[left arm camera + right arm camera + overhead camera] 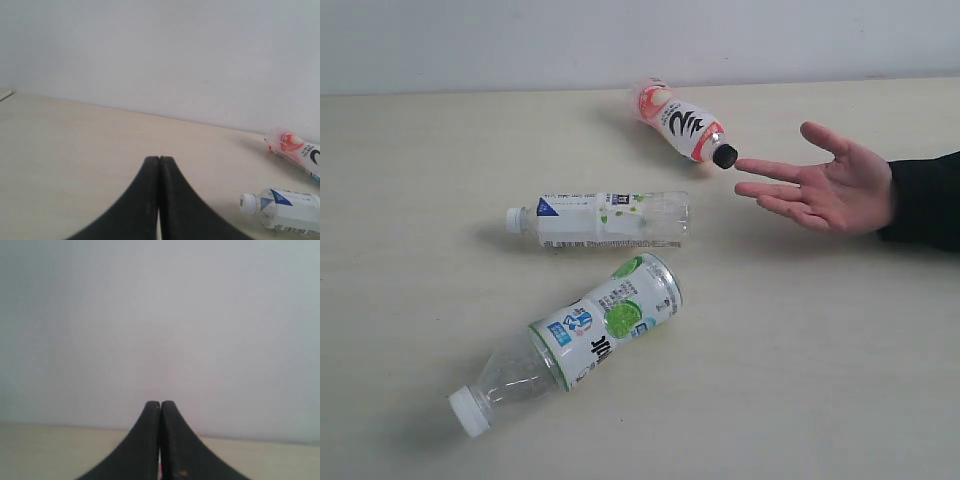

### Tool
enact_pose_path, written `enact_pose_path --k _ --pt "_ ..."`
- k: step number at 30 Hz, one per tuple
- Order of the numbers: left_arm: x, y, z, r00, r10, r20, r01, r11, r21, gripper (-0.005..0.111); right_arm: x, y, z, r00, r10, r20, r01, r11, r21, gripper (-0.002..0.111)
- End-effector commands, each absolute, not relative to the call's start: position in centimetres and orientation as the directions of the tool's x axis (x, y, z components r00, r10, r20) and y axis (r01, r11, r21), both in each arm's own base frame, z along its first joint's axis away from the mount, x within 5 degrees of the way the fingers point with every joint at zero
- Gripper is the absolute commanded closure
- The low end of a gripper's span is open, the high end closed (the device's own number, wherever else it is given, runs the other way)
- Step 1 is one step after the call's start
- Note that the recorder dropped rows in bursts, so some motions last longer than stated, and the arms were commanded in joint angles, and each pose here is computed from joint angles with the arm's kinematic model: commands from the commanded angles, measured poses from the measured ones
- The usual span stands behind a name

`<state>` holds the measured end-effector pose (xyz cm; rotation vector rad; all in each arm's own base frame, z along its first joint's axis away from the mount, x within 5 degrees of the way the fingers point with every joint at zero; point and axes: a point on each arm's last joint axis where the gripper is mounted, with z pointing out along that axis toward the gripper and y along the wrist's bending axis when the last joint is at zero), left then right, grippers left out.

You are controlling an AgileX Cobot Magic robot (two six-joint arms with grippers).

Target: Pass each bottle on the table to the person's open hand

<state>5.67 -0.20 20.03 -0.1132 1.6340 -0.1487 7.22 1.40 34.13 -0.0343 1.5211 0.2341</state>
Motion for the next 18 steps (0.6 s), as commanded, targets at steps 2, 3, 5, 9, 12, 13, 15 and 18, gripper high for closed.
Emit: enact_pose_path --k 2,3,5,9,12,13,15,18 --pt "5.6 -0.2 20.0 -0.063 -0.172 -0.983 0.015 0.985 -0.173 0.107 17.7 1.9 35.8 -0.259 0.003 -0.966 -0.138 0.990 0.040 0.108" --pt "5.6 -0.2 20.0 -0.063 -0.172 -0.983 0.015 0.985 -0.173 0.107 19.9 2.2 36.2 -0.313 -0.015 -0.950 -0.148 0.988 0.034 0.108" --pt "5.6 -0.2 20.0 -0.063 -0.172 -0.983 0.015 0.985 -0.173 0.107 23.9 2.6 36.9 -0.403 -0.051 -0.914 -0.171 0.985 0.021 0.108" --pt "5.6 -0.2 20.0 -0.063 -0.172 -0.983 0.015 0.985 -0.173 0.107 31.5 3.2 37.7 -0.520 -0.135 -0.844 -0.209 0.978 -0.028 0.108" --pt "5.6 -0.2 20.0 -0.063 -0.172 -0.983 0.015 0.985 -0.173 0.107 35.7 3.5 37.5 -0.561 -0.148 -0.815 -0.218 0.976 -0.027 0.108" --pt "5.6 -0.2 20.0 -0.063 -0.172 -0.983 0.015 0.985 -0.173 0.107 36.9 3.6 37.7 -0.568 -0.156 -0.808 -0.223 0.974 -0.031 0.108" --pt "5.6 -0.2 20.0 -0.063 -0.172 -0.983 0.015 0.985 -0.173 0.107 39.6 3.8 36.7 -0.617 -0.151 -0.772 -0.224 0.974 -0.011 0.108" --pt "5.6 -0.2 20.0 -0.063 -0.172 -0.983 0.015 0.985 -0.173 0.107 43.4 4.0 34.3 -0.700 -0.152 -0.698 -0.218 0.976 0.006 0.108"
